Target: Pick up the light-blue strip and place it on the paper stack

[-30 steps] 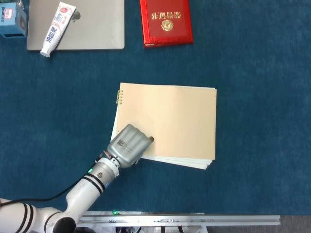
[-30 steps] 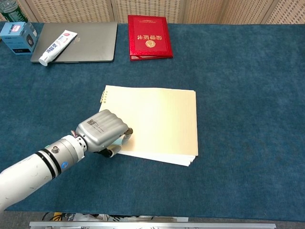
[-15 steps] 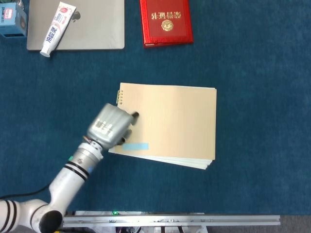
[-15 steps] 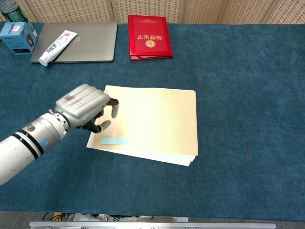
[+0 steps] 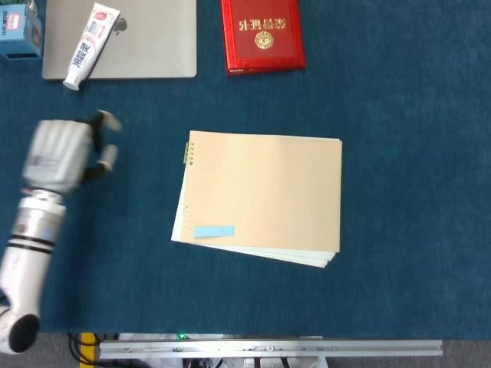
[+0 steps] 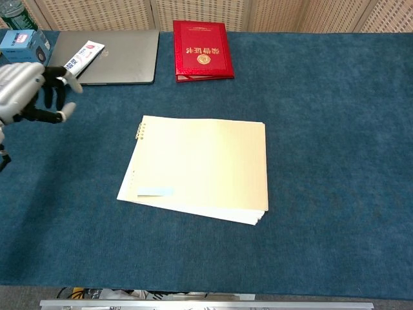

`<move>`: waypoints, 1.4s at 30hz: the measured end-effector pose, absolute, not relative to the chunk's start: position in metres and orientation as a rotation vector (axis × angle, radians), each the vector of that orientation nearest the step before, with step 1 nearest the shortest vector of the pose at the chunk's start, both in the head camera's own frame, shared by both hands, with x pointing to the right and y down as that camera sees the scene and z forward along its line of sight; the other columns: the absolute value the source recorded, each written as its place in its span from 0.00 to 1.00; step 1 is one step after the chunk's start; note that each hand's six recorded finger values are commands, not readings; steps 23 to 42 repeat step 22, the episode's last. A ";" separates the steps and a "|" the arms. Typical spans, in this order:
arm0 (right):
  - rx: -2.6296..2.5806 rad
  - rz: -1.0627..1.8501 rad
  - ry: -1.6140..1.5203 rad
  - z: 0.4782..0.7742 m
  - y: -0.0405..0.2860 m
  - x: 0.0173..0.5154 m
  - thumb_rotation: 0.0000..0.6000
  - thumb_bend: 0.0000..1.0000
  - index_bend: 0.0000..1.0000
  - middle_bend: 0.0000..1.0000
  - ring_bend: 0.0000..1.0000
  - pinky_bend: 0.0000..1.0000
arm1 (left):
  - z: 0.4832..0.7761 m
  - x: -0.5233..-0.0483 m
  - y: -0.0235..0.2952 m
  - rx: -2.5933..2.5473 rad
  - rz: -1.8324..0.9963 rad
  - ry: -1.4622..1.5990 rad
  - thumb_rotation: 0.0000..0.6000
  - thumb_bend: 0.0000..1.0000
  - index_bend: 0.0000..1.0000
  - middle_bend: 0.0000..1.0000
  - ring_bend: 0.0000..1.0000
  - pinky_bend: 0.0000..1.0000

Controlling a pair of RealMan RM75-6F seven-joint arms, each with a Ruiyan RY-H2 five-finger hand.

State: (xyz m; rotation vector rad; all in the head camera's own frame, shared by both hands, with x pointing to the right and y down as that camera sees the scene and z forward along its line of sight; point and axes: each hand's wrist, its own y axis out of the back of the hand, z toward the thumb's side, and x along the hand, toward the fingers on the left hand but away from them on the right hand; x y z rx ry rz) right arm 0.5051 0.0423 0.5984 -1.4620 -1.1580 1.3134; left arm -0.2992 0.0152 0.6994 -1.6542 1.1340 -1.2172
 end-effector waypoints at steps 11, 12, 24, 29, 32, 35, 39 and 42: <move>-1.485 1.299 -1.118 0.607 0.039 0.489 1.00 0.26 0.34 0.38 0.38 0.33 | 0.674 -0.387 0.051 -1.483 -1.259 1.290 1.00 0.39 0.36 0.54 0.48 0.61; -1.488 1.297 -1.115 0.607 0.039 0.488 1.00 0.26 0.34 0.38 0.38 0.33 | 0.673 -0.393 0.057 -1.472 -1.274 1.293 1.00 0.39 0.36 0.54 0.48 0.61; -1.530 1.273 -1.072 0.612 0.038 0.475 1.00 0.26 0.34 0.38 0.38 0.33 | 0.662 -0.417 0.098 -1.420 -1.396 1.320 1.00 0.39 0.38 0.54 0.48 0.61; -1.530 1.273 -1.072 0.612 0.038 0.475 1.00 0.26 0.34 0.38 0.38 0.33 | 0.662 -0.417 0.098 -1.420 -1.396 1.320 1.00 0.39 0.38 0.54 0.48 0.61; -1.530 1.273 -1.072 0.612 0.038 0.475 1.00 0.26 0.34 0.38 0.38 0.33 | 0.662 -0.417 0.098 -1.420 -1.396 1.320 1.00 0.39 0.38 0.54 0.48 0.61; -1.530 1.273 -1.072 0.612 0.038 0.475 1.00 0.26 0.34 0.38 0.38 0.33 | 0.662 -0.417 0.098 -1.420 -1.396 1.320 1.00 0.39 0.38 0.54 0.48 0.61; -1.530 1.273 -1.072 0.612 0.038 0.475 1.00 0.26 0.34 0.38 0.38 0.33 | 0.662 -0.417 0.098 -1.420 -1.396 1.320 1.00 0.39 0.38 0.54 0.48 0.61; -1.530 1.273 -1.072 0.612 0.038 0.475 1.00 0.26 0.34 0.38 0.38 0.33 | 0.662 -0.417 0.098 -1.420 -1.396 1.320 1.00 0.39 0.38 0.54 0.48 0.61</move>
